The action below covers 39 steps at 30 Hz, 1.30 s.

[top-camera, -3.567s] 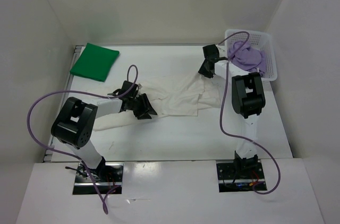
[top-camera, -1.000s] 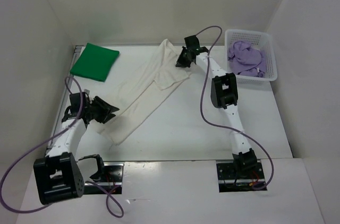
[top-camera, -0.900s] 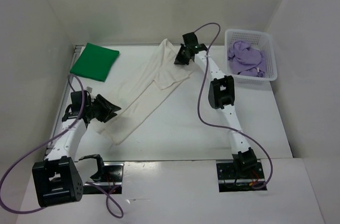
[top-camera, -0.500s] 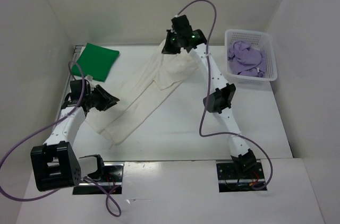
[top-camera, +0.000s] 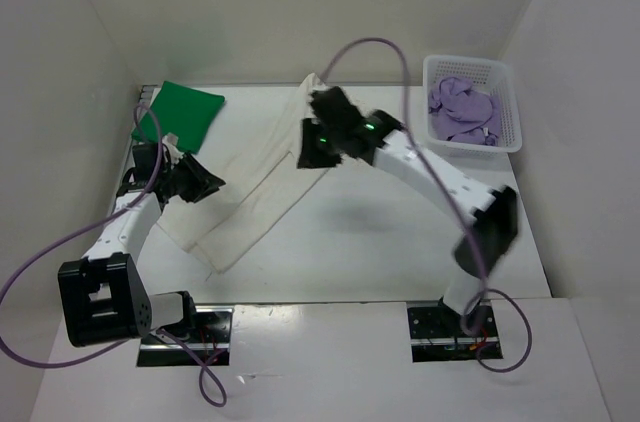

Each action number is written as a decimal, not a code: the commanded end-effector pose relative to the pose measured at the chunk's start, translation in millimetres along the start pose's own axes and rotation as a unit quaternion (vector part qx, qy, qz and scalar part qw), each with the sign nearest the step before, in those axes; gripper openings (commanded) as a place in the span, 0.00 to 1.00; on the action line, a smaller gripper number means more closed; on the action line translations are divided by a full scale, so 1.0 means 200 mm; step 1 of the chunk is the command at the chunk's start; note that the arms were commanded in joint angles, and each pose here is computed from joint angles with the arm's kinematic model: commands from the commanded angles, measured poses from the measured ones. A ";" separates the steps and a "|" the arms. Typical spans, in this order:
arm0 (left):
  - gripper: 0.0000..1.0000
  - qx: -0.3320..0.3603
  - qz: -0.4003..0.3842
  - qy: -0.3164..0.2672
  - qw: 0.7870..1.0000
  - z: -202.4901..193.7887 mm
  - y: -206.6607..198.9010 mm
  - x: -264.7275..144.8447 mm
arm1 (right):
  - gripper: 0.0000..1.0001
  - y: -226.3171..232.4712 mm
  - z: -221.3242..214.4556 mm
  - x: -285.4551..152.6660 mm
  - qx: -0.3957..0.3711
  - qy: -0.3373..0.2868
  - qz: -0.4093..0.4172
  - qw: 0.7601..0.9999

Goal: Fold and stack the t-shirts
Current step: Rotate the tshirt 85 degrees

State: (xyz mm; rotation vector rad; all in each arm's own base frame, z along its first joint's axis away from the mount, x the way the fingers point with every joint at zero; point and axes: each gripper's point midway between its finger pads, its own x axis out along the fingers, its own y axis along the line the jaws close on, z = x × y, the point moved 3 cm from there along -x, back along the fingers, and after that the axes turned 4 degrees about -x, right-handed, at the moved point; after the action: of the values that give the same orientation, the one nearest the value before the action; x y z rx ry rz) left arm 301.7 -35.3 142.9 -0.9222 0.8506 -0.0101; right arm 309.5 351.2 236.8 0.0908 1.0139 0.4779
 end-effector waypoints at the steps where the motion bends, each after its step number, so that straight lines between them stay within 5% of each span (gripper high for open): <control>1: 0.38 0.029 -0.019 0.002 0.999 0.02 -0.04 0.01 | 0.38 -0.06 0.06 -0.45 0.097 -0.172 0.167 0.966; 2: 0.40 0.029 -0.016 -0.001 0.999 0.03 -0.04 0.01 | 0.38 -0.10 0.09 -0.50 0.120 -0.200 0.206 0.950; 6: 0.50 0.024 -0.016 -0.004 1.000 0.03 -0.05 0.02 | 0.42 -0.02 -0.23 -0.12 0.139 -0.111 0.202 0.963; 11: 0.58 0.026 -0.010 -0.014 1.000 0.06 -0.06 0.01 | 0.48 0.03 -0.41 0.21 0.187 -0.076 0.163 0.966; 23: 0.61 0.022 0.000 -0.025 0.999 0.06 -0.04 0.00 | 0.59 0.00 -0.61 0.78 0.270 -0.004 0.097 0.958; 25: 0.61 0.023 0.001 -0.018 1.000 0.04 -0.04 0.01 | 0.54 0.03 -0.61 0.87 0.270 0.003 0.101 0.958; 29: 0.61 0.038 0.004 -0.010 0.999 0.01 -0.04 0.03 | 0.19 0.03 -0.61 0.95 0.276 0.020 0.082 0.958; 31: 0.61 0.045 0.005 -0.002 0.999 0.00 -0.05 0.03 | 0.09 0.02 -0.62 0.90 0.263 0.024 0.077 0.961; 35: 0.61 0.065 0.005 0.012 0.998 -0.05 -0.08 0.03 | 0.04 -0.21 -0.62 0.68 0.233 0.013 0.069 0.970; 39: 0.61 0.083 0.001 0.058 0.995 -0.19 -0.11 0.07 | 0.06 -0.53 -0.78 0.44 0.190 0.076 0.070 0.976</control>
State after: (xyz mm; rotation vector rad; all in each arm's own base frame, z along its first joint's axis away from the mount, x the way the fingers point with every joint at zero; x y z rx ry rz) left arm 295.2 -67.5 132.8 -0.8186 0.9254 -0.0689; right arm 267.8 325.5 46.2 0.5963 1.1996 0.3689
